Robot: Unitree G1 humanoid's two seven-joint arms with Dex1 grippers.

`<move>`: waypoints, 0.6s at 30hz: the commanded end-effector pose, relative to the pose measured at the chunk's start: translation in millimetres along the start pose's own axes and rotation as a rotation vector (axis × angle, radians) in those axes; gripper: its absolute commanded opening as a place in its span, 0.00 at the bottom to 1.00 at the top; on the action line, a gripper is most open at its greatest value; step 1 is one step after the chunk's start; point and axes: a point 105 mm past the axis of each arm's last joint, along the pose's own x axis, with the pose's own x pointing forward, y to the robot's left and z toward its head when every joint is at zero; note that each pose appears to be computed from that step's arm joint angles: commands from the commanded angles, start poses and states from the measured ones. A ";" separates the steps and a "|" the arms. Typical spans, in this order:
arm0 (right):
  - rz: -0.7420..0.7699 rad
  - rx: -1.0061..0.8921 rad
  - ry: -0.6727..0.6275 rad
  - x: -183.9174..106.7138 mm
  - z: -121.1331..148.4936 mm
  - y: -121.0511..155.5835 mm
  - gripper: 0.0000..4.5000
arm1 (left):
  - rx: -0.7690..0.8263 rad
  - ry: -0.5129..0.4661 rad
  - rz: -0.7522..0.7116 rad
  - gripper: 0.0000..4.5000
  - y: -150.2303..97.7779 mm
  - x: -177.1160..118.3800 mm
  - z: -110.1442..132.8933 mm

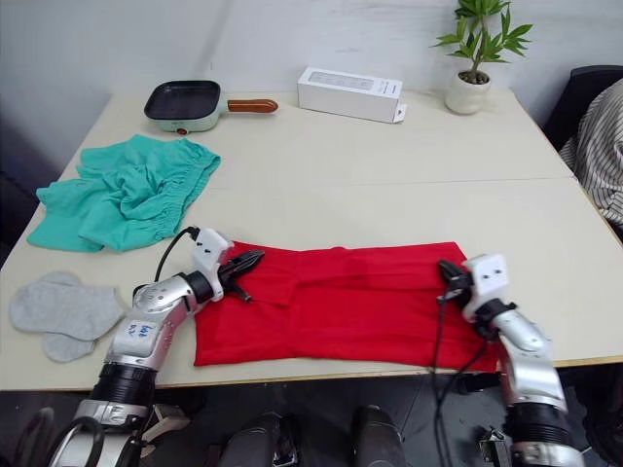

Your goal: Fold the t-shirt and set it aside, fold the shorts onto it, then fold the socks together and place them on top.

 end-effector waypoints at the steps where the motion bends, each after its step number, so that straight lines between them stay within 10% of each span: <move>1: 0.079 0.037 -0.079 -13.6 31.2 -23.2 0.00 | 0.030 -0.109 -0.146 0.01 -14.5 -14.7 26.5; 15: 0.496 -0.148 0.352 27.4 60.1 -41.9 0.99 | 0.151 -0.227 -0.608 0.92 -74.9 -63.5 72.7; 18: 0.503 -0.138 0.413 39.2 59.0 -37.4 1.00 | 0.145 -0.268 -0.635 1.00 -82.9 -70.2 78.4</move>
